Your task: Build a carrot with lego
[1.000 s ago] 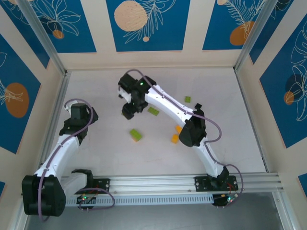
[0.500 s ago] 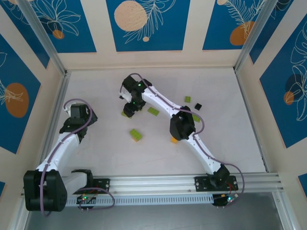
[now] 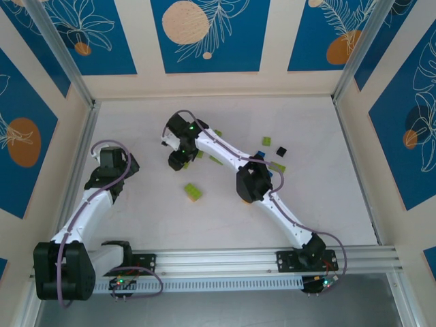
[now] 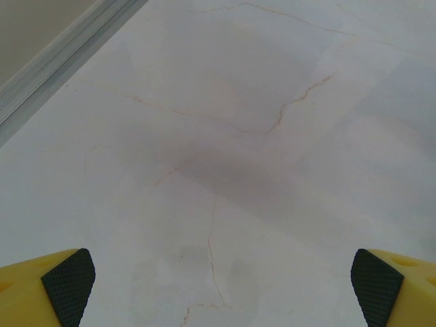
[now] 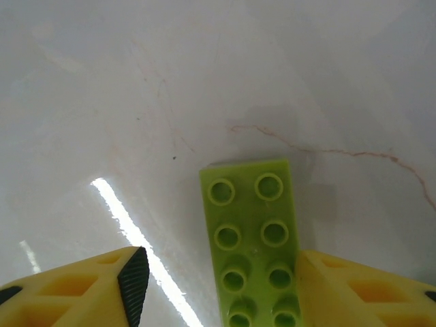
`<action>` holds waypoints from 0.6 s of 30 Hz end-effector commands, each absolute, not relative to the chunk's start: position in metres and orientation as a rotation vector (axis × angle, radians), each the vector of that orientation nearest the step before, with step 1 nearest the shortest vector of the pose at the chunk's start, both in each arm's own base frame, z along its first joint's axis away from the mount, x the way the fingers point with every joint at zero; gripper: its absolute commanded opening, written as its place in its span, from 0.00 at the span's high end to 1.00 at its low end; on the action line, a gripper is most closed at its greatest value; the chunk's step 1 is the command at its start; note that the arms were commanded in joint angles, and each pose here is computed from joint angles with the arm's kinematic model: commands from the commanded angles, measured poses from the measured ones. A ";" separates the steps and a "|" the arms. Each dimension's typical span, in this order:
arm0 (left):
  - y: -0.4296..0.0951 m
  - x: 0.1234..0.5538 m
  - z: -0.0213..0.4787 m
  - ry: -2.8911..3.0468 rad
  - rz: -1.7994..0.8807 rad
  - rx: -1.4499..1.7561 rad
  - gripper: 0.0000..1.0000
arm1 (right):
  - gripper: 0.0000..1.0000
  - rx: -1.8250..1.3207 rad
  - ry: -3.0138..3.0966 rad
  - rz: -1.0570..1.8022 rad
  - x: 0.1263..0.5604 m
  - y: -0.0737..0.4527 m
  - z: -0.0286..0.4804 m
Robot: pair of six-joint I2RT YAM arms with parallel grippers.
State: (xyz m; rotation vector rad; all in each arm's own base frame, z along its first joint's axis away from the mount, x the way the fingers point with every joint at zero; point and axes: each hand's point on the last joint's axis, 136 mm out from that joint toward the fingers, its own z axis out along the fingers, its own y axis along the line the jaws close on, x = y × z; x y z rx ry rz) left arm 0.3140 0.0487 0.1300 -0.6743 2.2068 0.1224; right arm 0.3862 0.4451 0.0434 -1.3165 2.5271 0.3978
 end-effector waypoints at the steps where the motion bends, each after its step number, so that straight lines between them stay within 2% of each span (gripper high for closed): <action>1: 0.052 0.318 0.136 2.175 0.100 -0.691 0.01 | 0.40 -1.371 2.515 0.405 0.383 0.447 0.035; 10: 0.052 0.319 0.136 2.173 0.099 -0.691 0.01 | 0.43 -1.344 2.515 0.376 0.391 0.445 0.030; 18: 0.053 0.320 0.135 2.173 0.095 -0.693 0.01 | 0.44 -1.322 2.490 0.404 0.391 0.448 0.052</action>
